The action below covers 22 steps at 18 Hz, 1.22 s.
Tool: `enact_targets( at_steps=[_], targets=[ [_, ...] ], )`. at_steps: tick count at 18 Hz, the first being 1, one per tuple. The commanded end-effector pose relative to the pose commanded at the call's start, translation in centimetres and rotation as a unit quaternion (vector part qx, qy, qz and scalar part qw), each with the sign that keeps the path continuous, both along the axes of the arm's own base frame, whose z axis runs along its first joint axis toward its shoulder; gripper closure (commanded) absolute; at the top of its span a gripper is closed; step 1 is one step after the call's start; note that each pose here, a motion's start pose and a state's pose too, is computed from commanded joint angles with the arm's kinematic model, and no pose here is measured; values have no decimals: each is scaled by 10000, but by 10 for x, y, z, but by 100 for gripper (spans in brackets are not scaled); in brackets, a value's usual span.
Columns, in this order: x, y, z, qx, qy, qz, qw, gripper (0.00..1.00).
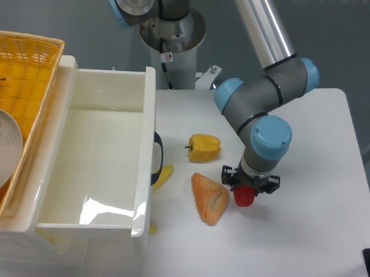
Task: Pick up the red pepper
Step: 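Lift the red bell pepper up off the table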
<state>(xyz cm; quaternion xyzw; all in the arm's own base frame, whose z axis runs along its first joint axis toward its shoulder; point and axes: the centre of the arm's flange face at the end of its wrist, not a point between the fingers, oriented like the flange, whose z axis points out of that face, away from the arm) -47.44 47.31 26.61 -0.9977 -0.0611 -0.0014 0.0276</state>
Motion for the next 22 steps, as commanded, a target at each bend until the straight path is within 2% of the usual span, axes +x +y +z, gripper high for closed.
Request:
enact_targets(
  at_steps=[4, 7, 10, 13, 22],
  targets=[
    [19, 8, 33, 107, 182, -383, 9990, 52],
    [28, 1, 56, 68, 163, -719, 9973, 52],
    [36, -8, 77, 17, 158, -1403, 9900, 52],
    [47, -8, 86, -6, 172, -1842, 9827, 52],
    [61, -5, 95, 24, 210, -2083, 9778, 52]
  ],
)
